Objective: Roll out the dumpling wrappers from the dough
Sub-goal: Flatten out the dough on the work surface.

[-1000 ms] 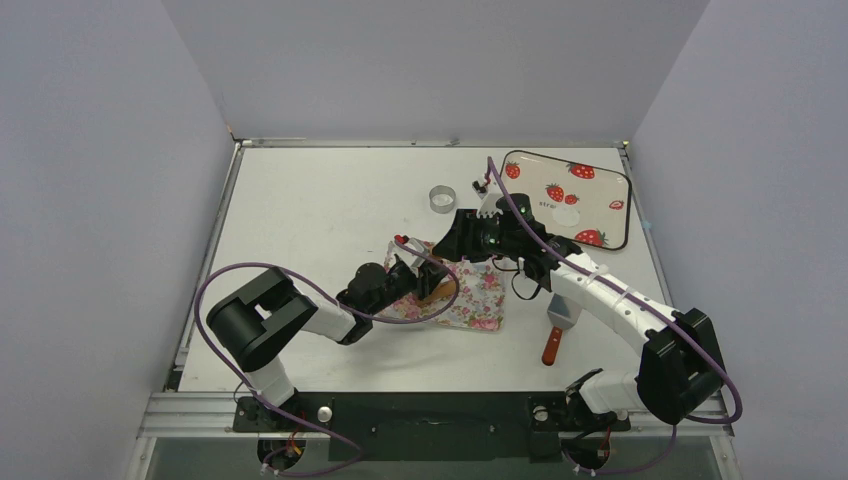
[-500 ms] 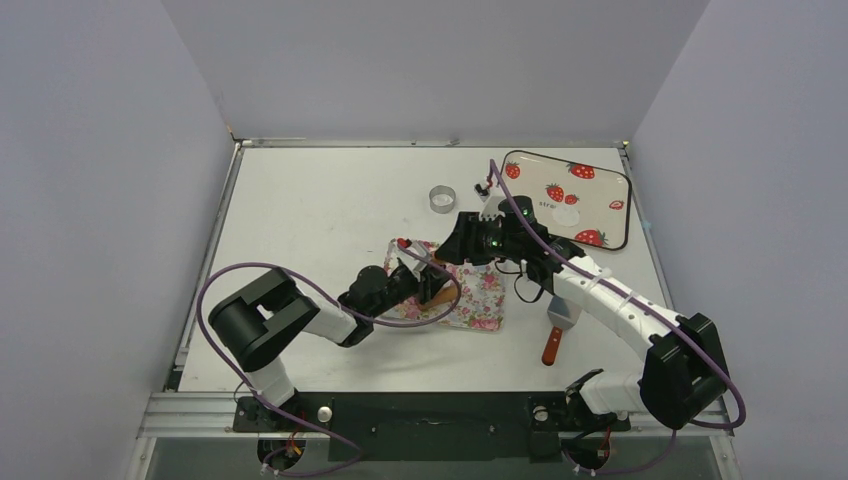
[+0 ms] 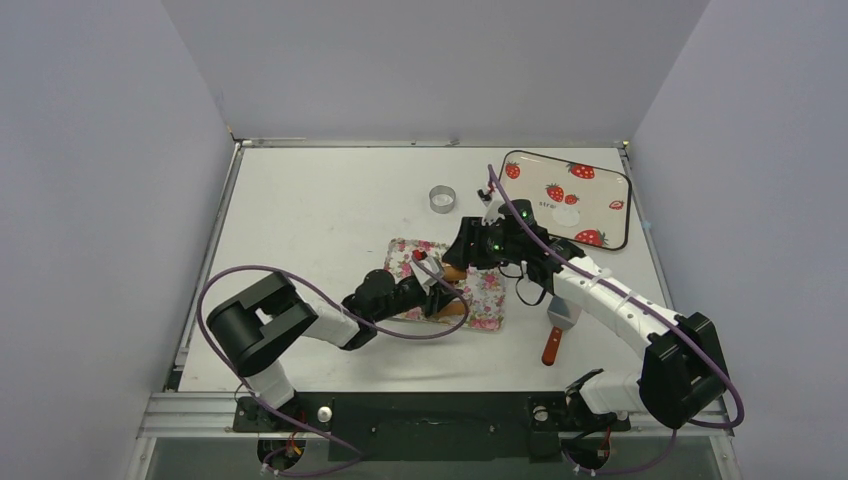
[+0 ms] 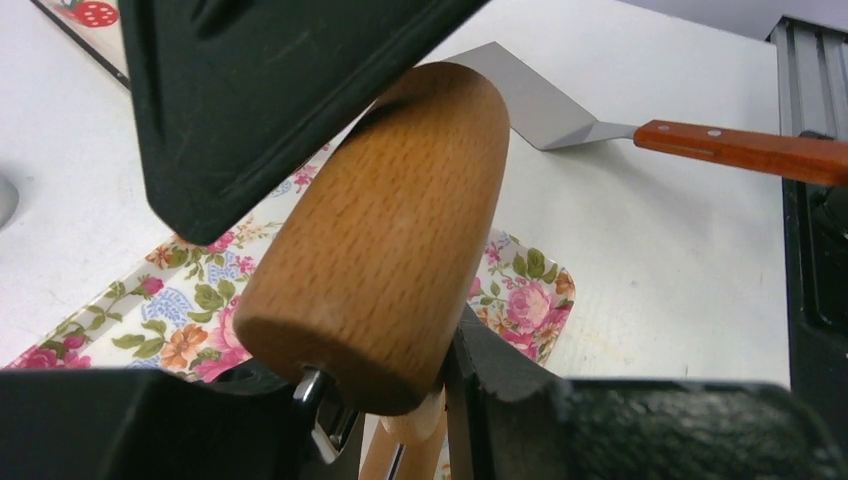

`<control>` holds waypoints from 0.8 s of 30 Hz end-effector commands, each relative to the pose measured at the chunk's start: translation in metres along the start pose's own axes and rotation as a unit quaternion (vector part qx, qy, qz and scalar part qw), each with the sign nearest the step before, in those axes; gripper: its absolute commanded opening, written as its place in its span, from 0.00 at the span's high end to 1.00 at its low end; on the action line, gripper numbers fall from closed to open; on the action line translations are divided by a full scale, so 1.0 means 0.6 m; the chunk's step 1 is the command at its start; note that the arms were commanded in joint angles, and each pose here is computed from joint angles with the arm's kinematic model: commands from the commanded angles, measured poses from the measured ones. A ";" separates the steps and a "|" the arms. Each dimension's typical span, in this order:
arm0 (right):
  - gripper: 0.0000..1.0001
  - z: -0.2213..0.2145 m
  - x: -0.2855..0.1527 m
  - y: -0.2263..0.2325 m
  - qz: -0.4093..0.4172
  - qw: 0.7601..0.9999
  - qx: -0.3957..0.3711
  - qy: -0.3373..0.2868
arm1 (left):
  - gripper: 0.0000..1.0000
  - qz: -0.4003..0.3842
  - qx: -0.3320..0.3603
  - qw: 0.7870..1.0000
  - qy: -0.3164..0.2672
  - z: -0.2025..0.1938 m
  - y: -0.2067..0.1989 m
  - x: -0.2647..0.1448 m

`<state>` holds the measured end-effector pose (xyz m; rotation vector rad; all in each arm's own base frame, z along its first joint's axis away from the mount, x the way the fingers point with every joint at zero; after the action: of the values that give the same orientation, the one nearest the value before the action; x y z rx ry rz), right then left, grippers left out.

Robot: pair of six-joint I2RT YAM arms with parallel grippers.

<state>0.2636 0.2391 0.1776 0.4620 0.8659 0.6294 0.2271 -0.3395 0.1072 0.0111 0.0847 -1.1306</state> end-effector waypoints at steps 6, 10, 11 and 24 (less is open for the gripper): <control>0.51 0.052 -0.031 0.020 0.002 0.999 -0.016 -0.051 | 1.00 -0.074 0.078 0.991 0.081 0.000 -0.036 -0.004; 0.50 0.076 -0.045 0.038 0.013 0.997 -0.018 -0.071 | 1.00 -0.078 0.089 0.992 0.045 0.053 -0.036 0.008; 0.50 0.078 -0.046 0.039 0.014 0.997 -0.018 -0.072 | 1.00 -0.085 0.096 0.991 0.037 0.063 -0.038 0.009; 0.50 0.078 -0.045 0.026 0.004 0.997 -0.013 -0.074 | 1.00 -0.049 0.113 0.992 0.018 0.094 0.067 0.047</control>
<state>0.2796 0.2324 0.2164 0.4866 0.7633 0.6124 0.2643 -0.3417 0.1462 0.2150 0.0680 -1.2145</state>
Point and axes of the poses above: each gripper's point midway between its finger pads, its own x axis out along the fingers, its own y axis along the line the jaws close on, z = x × y, the point moved 3 cm from there along -x, back along the fingers, and after that the axes turned 5 degrees about x, right-handed, at the moved point
